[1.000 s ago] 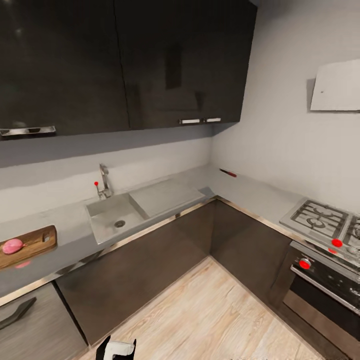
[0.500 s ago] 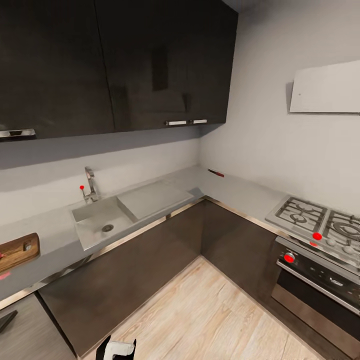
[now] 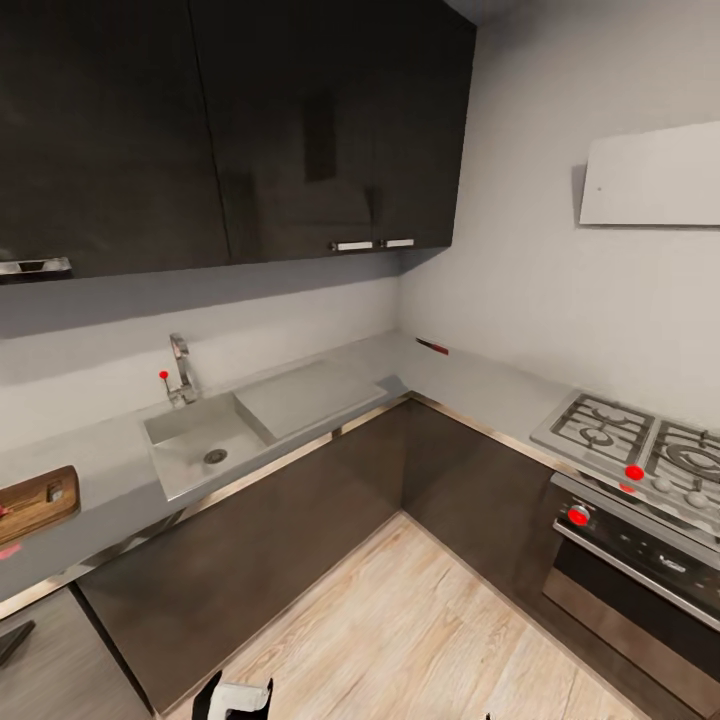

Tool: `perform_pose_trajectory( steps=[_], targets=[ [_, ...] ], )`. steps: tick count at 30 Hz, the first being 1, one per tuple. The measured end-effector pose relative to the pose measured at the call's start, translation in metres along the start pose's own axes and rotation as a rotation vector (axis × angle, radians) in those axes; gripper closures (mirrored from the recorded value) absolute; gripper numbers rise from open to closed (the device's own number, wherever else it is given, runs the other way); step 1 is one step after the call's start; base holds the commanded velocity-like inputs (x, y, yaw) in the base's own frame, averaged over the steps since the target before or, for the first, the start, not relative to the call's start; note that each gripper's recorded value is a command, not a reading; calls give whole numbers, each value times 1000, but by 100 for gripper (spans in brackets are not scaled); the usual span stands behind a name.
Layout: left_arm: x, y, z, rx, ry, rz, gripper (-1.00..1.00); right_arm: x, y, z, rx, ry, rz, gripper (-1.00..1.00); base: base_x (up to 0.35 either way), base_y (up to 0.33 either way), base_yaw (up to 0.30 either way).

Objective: In the kitchen, take the Vidalia onion out of the sink, dice it on the chopping board with the paring knife, put the diced onion into the bowl on the countertop, then place both the paring knife and the chopping board into the sink.

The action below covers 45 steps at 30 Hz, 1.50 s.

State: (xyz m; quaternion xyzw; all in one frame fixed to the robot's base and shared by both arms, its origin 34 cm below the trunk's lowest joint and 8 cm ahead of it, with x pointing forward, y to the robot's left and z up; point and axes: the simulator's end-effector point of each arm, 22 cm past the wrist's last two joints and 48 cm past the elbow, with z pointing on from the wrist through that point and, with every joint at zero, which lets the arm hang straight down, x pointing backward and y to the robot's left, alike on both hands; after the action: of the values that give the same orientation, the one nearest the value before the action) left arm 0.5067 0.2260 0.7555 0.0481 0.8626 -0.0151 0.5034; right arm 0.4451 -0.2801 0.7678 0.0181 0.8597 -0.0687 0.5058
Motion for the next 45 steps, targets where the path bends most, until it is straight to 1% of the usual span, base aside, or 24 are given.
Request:
perform_pose_trajectory(
  steps=[3,5,7,8,11,12,13,14,16,17,20,22,23,24,25,27,30,31,33,36,38,41,43,45],
  targets=[
    [0,-1,0,0,0,-1,-100,-26,-4,10,36,-25,6,-100,0,0,0],
    [0,-1,0,1,1,-1,-100,-74,-14,26,117,-14,9,-100,0,0,0],
    [0,-1,0,1,1,-1,-100,-131,-23,32,171,-20,14,-100,0,0,0],
    [0,-1,0,1,1,-1,-100,-149,-24,32,180,-31,20,-100,0,0,0],
    [0,-1,0,1,2,-1,-100,-232,-30,34,206,-88,38,-100,0,0,0],
    [0,-1,0,1,1,-1,-100,-251,-30,35,209,-102,43,-100,0,0,0],
    [0,-1,0,1,1,-1,-100,-297,-30,39,219,-109,38,-100,0,0,0],
    [0,-2,0,2,2,-2,-100,-350,-30,45,226,-156,42,-100,0,0,0],
    [0,-2,0,2,1,-2,-100,-390,-30,47,237,-168,34,-100,0,0,0],
    [0,-2,0,2,1,-2,-100,-419,-31,48,244,-183,31,-100,0,0,0],
    [0,-2,0,2,1,-2,-100,-485,-31,46,254,-229,40,-100,0,0,0],
    [0,-2,0,2,1,-2,-100,-547,-34,36,267,-282,55,-100,0,0,0],
    [0,-2,0,2,1,-2,-100,-563,-35,33,271,-295,59,-100,0,0,0],
    [0,-2,0,2,1,-2,-100,-597,-38,31,284,-308,62,-100,0,0,0],
    [0,-3,0,4,-1,-2,-100,-645,-40,31,297,-325,58,-100,0,0,0],
    [-1,-9,1,12,-1,-7,-100,-681,-39,38,304,-317,46,-100,0,0,0],
    [3,-10,0,12,15,-8,-100,-695,-38,42,305,-321,42,-100,0,0,0],
    [13,-9,0,11,60,-7,-100,-698,-38,45,305,-323,42,-100,0,0,0],
    [25,-7,-1,9,114,-5,-100,-698,-37,47,304,-319,40,-100,0,0,0],
    [38,-4,-5,7,164,-1,-100,-697,-36,49,302,-317,39,-100,0,0,0],
    [61,-4,-19,9,213,-2,-100,-697,-35,51,300,-314,38,-100,0,0,0],
    [77,-6,-33,11,224,-4,-100,-696,-35,52,299,-312,38,-100,0,0,0],
    [85,-15,-47,20,197,-10,-100,-694,-34,54,297,-307,37,-100,0,0,0],
    [87,-20,-55,24,174,-16,-100,-692,-34,57,296,-300,34,-100,0,0,0]
  ],
)
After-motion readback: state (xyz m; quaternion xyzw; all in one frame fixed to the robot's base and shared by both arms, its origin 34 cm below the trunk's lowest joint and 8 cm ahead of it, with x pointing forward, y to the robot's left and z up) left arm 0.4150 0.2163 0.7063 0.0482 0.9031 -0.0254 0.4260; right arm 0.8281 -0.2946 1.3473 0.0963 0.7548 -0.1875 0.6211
